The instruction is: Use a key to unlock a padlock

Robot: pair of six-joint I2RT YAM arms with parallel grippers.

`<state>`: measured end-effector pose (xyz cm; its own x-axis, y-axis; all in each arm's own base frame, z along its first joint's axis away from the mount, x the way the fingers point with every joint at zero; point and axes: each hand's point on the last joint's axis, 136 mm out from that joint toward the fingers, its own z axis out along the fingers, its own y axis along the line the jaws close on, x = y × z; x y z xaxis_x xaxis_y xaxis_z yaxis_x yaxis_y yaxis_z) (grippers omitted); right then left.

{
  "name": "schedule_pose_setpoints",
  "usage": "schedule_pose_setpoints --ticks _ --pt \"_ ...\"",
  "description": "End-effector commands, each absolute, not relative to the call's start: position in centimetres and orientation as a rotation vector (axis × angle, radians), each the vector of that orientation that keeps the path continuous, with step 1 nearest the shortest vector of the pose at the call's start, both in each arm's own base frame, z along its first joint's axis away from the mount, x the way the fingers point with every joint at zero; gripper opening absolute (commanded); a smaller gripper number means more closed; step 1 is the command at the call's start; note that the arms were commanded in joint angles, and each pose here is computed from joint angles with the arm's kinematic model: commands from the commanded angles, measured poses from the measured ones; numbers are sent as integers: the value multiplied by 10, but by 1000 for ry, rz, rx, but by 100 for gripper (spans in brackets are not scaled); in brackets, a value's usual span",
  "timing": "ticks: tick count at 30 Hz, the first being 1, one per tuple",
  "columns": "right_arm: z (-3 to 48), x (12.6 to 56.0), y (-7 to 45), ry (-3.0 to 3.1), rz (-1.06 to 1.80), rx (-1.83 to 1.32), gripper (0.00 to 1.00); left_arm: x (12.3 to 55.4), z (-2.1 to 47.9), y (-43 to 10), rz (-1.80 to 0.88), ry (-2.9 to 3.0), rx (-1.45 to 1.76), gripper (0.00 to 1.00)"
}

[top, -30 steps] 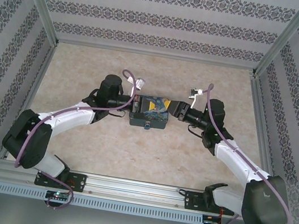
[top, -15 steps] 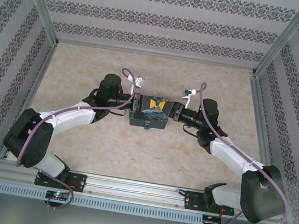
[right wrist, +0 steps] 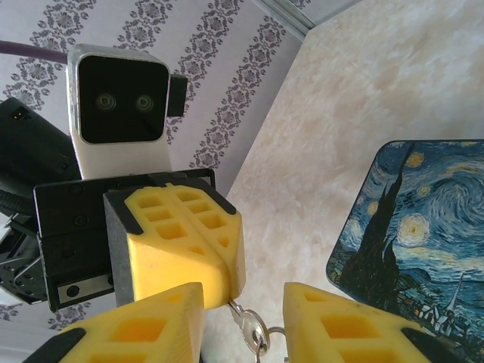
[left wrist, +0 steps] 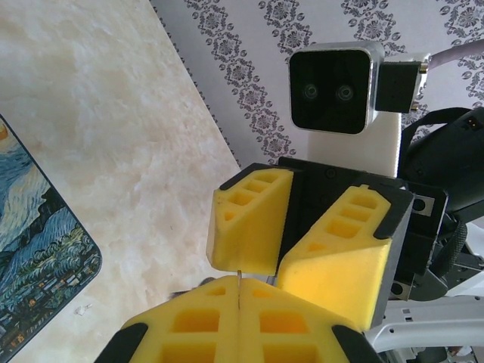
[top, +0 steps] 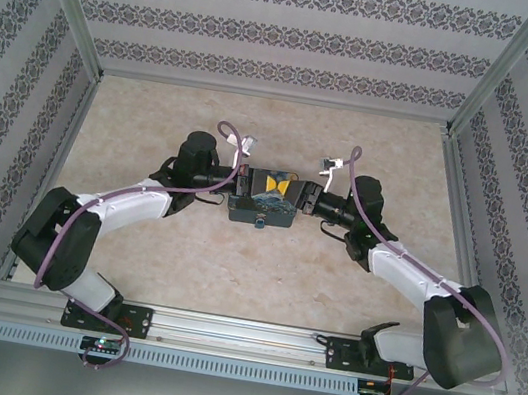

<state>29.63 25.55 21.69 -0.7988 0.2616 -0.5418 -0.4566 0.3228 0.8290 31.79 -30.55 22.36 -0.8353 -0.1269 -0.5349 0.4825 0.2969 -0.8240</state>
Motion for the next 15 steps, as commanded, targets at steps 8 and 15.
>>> schedule_pose_setpoints --ticks 8,15 --pt "216 289 261 1959 1573 -219 27 319 236 -307 -1610 1991 353 0" --pt "214 289 259 1961 1571 -216 24 321 235 -307 -1605 1994 350 0"
